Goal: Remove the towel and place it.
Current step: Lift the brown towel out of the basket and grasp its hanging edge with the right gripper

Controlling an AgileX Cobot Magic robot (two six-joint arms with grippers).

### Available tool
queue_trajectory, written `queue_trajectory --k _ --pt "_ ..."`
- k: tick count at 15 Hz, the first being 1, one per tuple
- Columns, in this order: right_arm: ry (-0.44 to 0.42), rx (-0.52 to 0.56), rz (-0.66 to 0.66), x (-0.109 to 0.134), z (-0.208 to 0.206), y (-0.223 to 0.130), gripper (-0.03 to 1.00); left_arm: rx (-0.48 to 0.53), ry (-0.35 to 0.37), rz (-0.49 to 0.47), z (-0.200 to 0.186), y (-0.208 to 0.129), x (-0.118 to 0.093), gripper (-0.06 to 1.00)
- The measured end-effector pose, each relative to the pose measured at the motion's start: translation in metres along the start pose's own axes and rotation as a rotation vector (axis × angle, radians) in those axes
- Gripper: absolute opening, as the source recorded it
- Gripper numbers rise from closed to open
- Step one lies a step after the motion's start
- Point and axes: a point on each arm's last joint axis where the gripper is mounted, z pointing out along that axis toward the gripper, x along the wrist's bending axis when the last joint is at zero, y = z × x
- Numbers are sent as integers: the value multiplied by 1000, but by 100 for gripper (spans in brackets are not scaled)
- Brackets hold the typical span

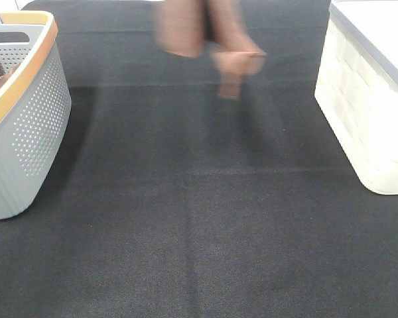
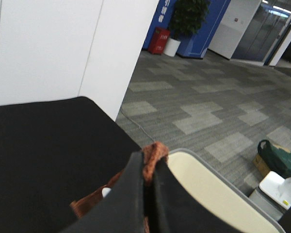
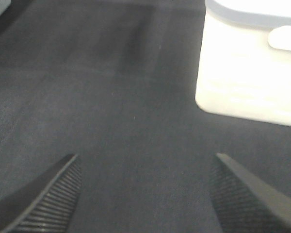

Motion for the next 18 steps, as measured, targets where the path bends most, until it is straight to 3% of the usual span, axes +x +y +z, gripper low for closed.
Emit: queue_trajectory --k 4,6,11,16,18 --pt "36 176 20 -5 28 23 68 78 -16 -8 27 -26 -4 0" --pt "73 166 -3 -6 43 45 68 99 -24 -4 33 -33 -13 0" --pt "247 169 -169 4 92 102 68 150 -17 153 42 -50 -46 0" --pt "345 137 -492 51 151 150 68 158 57 171 43 -53 -46 0" --pt "358 45 -594 74 170 156 68 160 59 169 43 -53 -46 0"
